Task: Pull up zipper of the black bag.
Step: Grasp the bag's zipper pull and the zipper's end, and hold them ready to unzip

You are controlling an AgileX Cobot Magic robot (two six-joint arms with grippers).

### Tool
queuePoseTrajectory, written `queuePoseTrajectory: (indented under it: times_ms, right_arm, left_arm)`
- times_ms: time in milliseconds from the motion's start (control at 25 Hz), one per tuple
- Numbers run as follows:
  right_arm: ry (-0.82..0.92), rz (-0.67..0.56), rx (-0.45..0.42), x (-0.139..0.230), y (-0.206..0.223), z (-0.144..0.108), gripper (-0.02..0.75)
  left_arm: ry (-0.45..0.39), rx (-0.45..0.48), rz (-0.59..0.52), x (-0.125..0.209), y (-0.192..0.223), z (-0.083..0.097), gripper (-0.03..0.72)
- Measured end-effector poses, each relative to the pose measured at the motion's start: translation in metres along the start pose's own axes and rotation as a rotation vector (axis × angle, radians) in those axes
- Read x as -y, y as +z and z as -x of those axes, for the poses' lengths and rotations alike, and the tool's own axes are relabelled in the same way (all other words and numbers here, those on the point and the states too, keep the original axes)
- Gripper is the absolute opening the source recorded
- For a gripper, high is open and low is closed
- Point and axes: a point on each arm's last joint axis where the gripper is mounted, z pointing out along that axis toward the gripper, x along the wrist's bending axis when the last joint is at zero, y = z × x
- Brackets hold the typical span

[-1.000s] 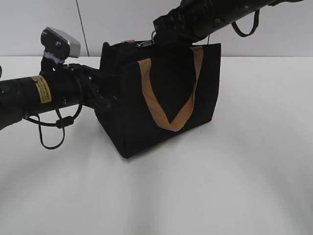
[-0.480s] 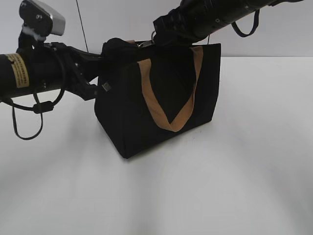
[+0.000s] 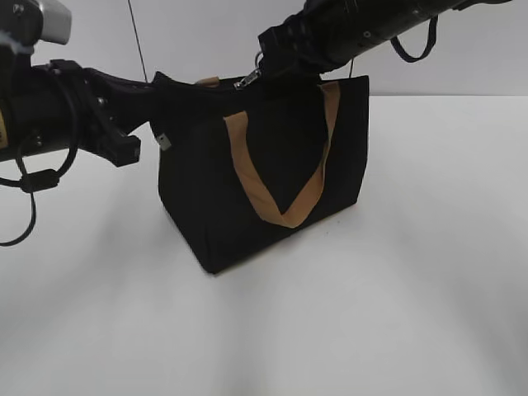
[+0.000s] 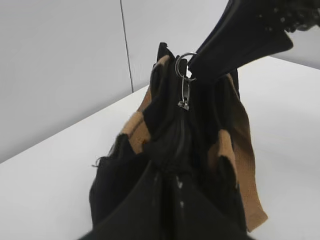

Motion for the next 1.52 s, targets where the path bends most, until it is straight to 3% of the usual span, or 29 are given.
queuePoseTrajectory:
  times_ms: [360,1000,1520]
  right_arm:
    - [-0.057,-0.019,0.035,0.002,-0.001,0.005,-0.015]
    - [0.034,0.008,0.153,0.002,-0.022,0.058,-0.015]
    - [0.066,0.01,0.161,0.003,-0.024,0.061,-0.015]
  left_arm:
    - [0.006,-0.028,-0.022,-0.001,-0.004,-0.001,-0.013]
    - [0.007,-0.041,-0.042,0.0,-0.004,-0.002,-0.013]
    - [0.007,-0.043,-0.045,0.0,-0.004,-0.002,-0.013]
